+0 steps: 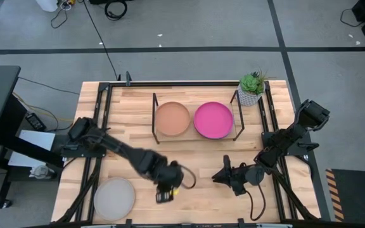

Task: Place and stack plates onto a shelf
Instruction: Stack the gray plate on top of the brown plate on the shelf

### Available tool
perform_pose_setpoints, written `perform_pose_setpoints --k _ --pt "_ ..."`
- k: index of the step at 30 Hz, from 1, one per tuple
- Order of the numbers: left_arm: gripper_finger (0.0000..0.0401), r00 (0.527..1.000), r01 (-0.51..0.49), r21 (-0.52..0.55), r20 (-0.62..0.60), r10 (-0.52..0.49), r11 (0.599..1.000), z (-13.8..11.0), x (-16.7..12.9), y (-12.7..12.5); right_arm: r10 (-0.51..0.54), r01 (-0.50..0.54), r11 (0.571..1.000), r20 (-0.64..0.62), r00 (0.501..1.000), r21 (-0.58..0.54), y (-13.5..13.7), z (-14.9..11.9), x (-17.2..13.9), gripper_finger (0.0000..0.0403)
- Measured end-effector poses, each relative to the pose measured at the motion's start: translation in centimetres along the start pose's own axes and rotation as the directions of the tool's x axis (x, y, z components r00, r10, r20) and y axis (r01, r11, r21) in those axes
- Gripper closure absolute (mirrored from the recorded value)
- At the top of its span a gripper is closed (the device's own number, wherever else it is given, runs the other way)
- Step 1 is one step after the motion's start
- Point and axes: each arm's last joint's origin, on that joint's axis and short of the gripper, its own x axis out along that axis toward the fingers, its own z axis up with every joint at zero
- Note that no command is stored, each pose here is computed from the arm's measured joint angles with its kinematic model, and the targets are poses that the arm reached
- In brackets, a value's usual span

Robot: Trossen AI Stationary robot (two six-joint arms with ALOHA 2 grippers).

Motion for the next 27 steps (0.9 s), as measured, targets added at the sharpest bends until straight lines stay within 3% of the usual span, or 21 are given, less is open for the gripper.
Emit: perform_pose_setpoints --k 6,11,14,19,23,27 --pt "0.0259 1.0 0.001 -0.154 -0.018 -0.004 0.988 -2.9 0.3 -3.8 -0.076 0.078 0.995 0.019 0.997 -0.064 -1.6 -0.1 0.7 0.0325" --pt "0.0259 0.998 -0.059 -0.313 -0.034 0.051 0.948 -5.6 0.4 -6.0 -0.176 0.178 0.982 0.029 0.984 -0.057 -3.7 -0.4 1.6 0.0325" --pt "0.0259 0.993 -0.118 -0.401 -0.049 0.107 0.908 -7.2 0.3 -6.9 -0.272 0.272 0.962 0.015 0.962 -0.007 -5.5 -0.8 2.1 0.0325" --pt "0.0259 0.981 -0.192 -0.556 -0.08 0.178 0.809 -9.8 0.1 -8.0 -0.425 0.425 0.901 -0.017 0.905 0.084 -8.8 -2.0 2.7 0.0325" --pt "0.0259 0.967 -0.244 -0.639 -0.099 0.236 0.729 -11.5 0.2 -8.7 -0.445 0.444 0.887 -0.021 0.895 0.125 -10.9 -3.4 3.2 0.0325" --pt "0.0259 0.945 -0.311 -0.67 -0.142 0.295 0.674 -12.6 1.2 -8.9 -0.411 0.402 0.902 0.03 0.911 0.157 -12.4 -4.4 3.5 0.0325"
